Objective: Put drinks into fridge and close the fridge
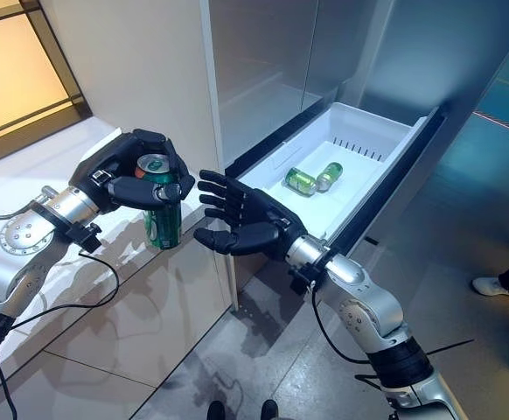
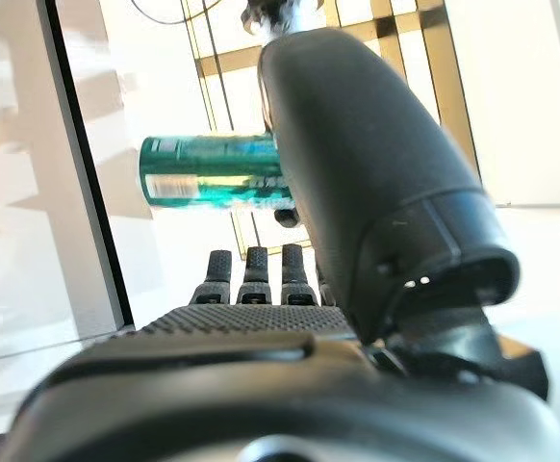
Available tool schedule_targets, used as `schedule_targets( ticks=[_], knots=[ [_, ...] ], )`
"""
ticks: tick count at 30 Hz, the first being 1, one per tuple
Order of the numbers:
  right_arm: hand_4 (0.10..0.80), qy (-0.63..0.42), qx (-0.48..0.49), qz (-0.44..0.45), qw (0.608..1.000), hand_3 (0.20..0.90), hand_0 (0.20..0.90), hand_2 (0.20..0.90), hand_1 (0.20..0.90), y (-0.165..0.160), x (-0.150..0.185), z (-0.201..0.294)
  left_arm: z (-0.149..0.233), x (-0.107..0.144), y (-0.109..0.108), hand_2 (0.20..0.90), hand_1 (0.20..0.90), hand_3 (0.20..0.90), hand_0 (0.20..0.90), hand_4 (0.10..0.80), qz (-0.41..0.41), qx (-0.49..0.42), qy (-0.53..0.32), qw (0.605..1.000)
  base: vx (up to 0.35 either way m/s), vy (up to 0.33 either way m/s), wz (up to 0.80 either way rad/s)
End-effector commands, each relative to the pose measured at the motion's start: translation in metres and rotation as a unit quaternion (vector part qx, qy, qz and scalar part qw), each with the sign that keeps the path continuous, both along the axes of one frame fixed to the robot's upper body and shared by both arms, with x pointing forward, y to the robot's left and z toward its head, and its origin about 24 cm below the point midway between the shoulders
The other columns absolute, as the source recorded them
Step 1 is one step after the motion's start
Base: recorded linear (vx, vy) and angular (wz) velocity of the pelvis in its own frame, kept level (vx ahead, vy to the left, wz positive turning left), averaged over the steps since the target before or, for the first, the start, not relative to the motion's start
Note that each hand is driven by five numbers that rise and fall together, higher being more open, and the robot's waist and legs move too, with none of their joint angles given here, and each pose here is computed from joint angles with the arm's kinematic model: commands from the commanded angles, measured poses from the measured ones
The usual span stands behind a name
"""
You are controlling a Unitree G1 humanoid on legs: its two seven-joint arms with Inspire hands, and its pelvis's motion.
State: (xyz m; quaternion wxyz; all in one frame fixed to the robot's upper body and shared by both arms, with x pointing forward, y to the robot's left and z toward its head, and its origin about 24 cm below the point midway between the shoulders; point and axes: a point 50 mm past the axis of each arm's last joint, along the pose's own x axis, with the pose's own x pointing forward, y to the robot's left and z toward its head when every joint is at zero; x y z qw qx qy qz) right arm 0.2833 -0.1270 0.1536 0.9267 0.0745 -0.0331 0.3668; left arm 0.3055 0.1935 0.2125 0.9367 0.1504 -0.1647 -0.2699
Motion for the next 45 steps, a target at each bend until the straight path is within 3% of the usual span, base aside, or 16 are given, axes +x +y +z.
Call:
schedule_targets(
  ticks=[1, 13, 29, 45],
  knots=[
    [0.800, -0.092, 0.056, 0.054, 0.993, 0.900, 0.900, 0.900, 0.900, 0.023, -0.002, 0.058, 0.089, -0.014, -0.031, 0.300, 0.300, 0.200, 0.300, 0.100, -0.090, -0.052, -0.183, 0.978, 0.000, 0.000, 0.00],
    [0.800, -0.032, 0.083, 0.061, 0.994, 0.900, 0.900, 0.900, 0.900, 0.040, 0.003, 0.052, 0.096, -0.015, -0.055, 0.300, 0.300, 0.200, 0.300, 0.100, -0.129, -0.028, -0.184, 0.974, 0.000, 0.000, 0.00],
    [0.800, 0.110, 0.066, 0.139, 0.982, 0.900, 0.900, 0.900, 0.900, 0.050, -0.004, 0.024, 0.101, -0.014, -0.053, 0.300, 0.300, 0.200, 0.300, 0.100, -0.127, -0.019, -0.179, 0.975, 0.000, 0.000, 0.00],
    [0.800, 0.117, 0.060, 0.129, 0.983, 0.900, 0.900, 0.900, 0.900, 0.059, 0.003, 0.018, 0.102, -0.015, -0.062, 0.300, 0.300, 0.200, 0.300, 0.100, -0.142, -0.028, -0.184, 0.972, -0.001, 0.004, -0.03]
  ],
)
